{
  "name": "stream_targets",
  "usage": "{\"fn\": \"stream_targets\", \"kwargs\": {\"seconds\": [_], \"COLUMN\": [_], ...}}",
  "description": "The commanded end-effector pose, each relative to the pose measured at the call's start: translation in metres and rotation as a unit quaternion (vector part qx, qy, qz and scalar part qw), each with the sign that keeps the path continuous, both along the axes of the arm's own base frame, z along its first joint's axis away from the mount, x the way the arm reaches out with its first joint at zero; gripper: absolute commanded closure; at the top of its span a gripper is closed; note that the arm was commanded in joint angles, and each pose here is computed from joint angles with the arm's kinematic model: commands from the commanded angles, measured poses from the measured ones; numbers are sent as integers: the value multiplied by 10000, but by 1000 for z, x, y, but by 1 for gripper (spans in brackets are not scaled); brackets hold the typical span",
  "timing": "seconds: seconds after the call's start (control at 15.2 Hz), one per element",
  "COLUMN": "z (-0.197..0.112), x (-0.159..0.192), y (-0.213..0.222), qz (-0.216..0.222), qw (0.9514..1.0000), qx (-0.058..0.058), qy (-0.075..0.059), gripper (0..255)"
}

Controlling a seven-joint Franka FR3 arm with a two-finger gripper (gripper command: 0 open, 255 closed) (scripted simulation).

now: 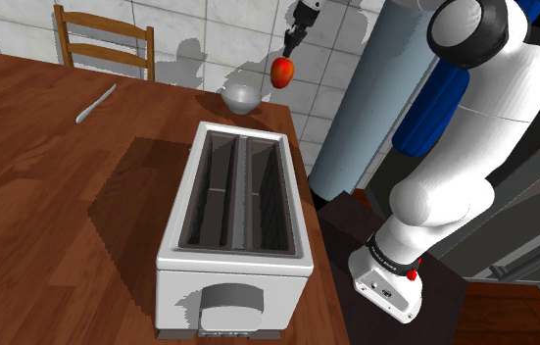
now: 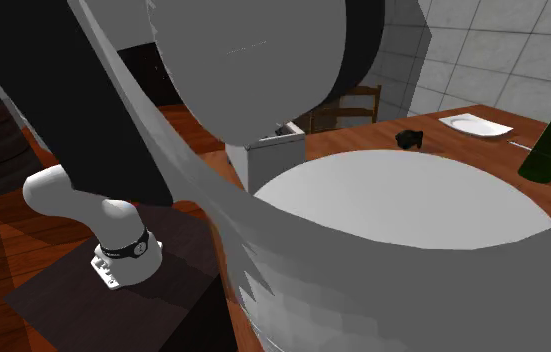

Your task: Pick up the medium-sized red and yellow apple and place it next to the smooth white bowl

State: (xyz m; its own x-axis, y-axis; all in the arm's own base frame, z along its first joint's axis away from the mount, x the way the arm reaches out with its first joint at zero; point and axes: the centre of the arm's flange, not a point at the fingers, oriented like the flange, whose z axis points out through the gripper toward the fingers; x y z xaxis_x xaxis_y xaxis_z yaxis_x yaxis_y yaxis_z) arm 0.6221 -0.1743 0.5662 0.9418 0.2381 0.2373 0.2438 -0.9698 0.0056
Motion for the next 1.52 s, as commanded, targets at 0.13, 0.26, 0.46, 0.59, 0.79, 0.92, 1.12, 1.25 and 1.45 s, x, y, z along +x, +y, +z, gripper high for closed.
{"fn": "stream_targets", "kwargs": {"seconds": [0.13,0.26,0.46,0.59,0.79,0.92,1.12,1.25,1.45], "z": [-22,-32,-48,-59,-75,-84,-84,-84,-84], "x": [0,0,0,0,0,0,0,0,0], "y": [0,0,0,0,0,0,0,0,0], "qz": [-1,-1,-1,-1,-1,-1,-1,-1,-1], "qw": [10000,10000,10000,10000,10000,10000,10000,10000,10000], "qx": [-1,-1,-1,-1,-1,-1,-1,-1,-1], "qy": [-3,-3,-3,-3,-3,-3,-3,-3,-3], "gripper": [255,255,255,255,255,255,255,255,0]}}
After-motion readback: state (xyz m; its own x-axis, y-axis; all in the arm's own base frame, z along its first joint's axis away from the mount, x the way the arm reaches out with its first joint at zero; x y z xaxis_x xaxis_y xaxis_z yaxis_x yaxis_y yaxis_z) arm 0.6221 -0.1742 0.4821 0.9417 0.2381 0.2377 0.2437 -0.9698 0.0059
